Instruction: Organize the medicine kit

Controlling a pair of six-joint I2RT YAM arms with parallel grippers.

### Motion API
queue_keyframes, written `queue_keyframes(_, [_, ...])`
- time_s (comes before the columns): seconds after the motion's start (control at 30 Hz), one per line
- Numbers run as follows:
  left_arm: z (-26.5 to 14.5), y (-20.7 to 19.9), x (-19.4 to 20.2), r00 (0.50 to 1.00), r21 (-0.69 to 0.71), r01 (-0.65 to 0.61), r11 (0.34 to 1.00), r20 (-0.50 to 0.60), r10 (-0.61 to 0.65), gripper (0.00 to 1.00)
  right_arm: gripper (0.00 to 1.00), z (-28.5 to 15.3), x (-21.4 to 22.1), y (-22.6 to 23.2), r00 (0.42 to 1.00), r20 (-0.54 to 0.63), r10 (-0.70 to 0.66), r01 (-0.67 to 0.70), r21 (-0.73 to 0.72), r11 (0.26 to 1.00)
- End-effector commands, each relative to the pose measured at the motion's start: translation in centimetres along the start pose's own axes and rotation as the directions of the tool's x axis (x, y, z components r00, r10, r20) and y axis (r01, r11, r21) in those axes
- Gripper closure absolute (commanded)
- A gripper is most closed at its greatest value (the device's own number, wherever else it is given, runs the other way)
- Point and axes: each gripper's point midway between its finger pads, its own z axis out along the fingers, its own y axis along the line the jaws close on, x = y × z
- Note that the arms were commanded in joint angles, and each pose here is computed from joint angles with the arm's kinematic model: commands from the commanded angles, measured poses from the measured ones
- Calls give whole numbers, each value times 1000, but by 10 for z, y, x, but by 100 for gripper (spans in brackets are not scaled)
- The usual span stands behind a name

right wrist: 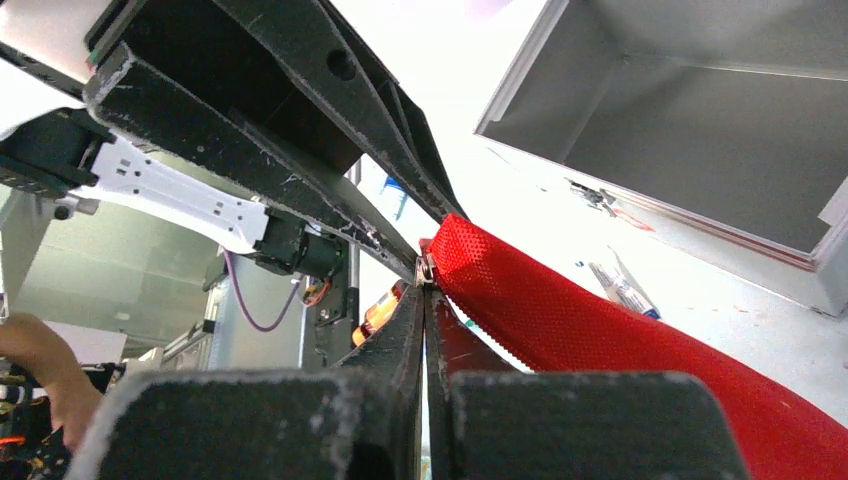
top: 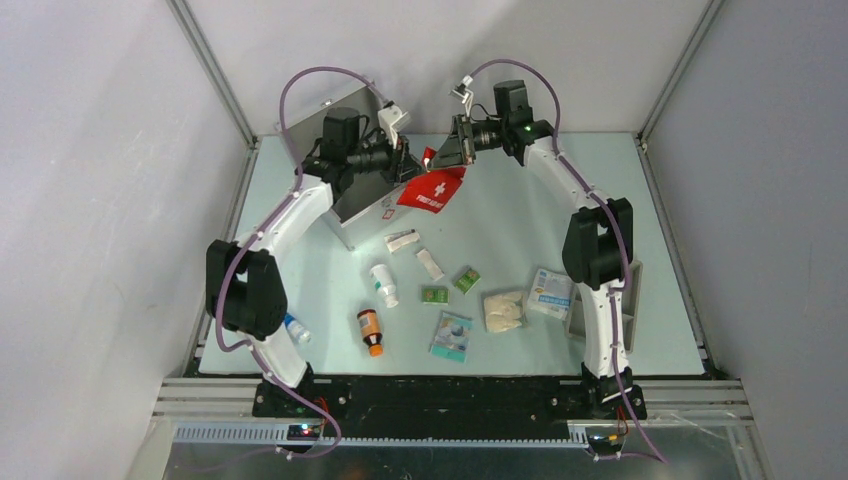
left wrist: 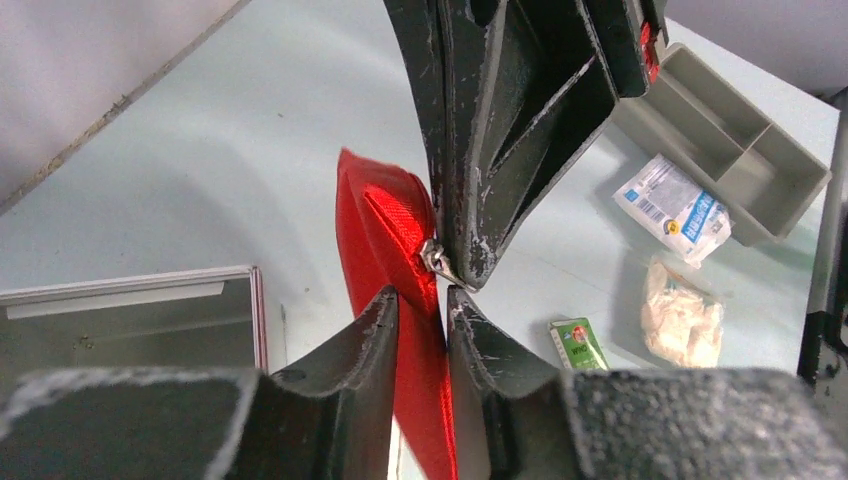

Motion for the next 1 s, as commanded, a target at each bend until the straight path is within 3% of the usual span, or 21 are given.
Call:
queue_keyframes(0.0, [0,-7,-37,994,60,-46,997,98,40,71,100,-3,-16,32,997,12,-75,76,-87,993])
queue_keyframes(0.13, [3,-2,-31,996,37,-41,998,85,38,65,100,-3,-17,33,997,13,-82,83,-93,992])
queue_keyframes(0.23, [5,0,-25,997,24,-46,999,70,44,52,100,-3,-17,34,996,13,-84,85,-96,992])
queue_keyframes(0.33, [8,-3,-19,997,37,-62,997,58,59,49,100,-3,-17,35,996,14,-83,84,-102,991])
queue_keyframes(0.5, [15,-6,-15,996,53,-77,996,49,74,64,100,-2,-17,36,997,11,-75,76,-111,991])
queue_keyframes(0.67, [14,-9,-28,993,66,-99,993,73,94,96,100,-5,-17,27,999,20,-46,47,-85,995])
queue_keyframes(0.97, [-12,-7,-46,982,2,-159,987,107,158,100,100,-30,-1,-3,994,27,110,-108,-57,993])
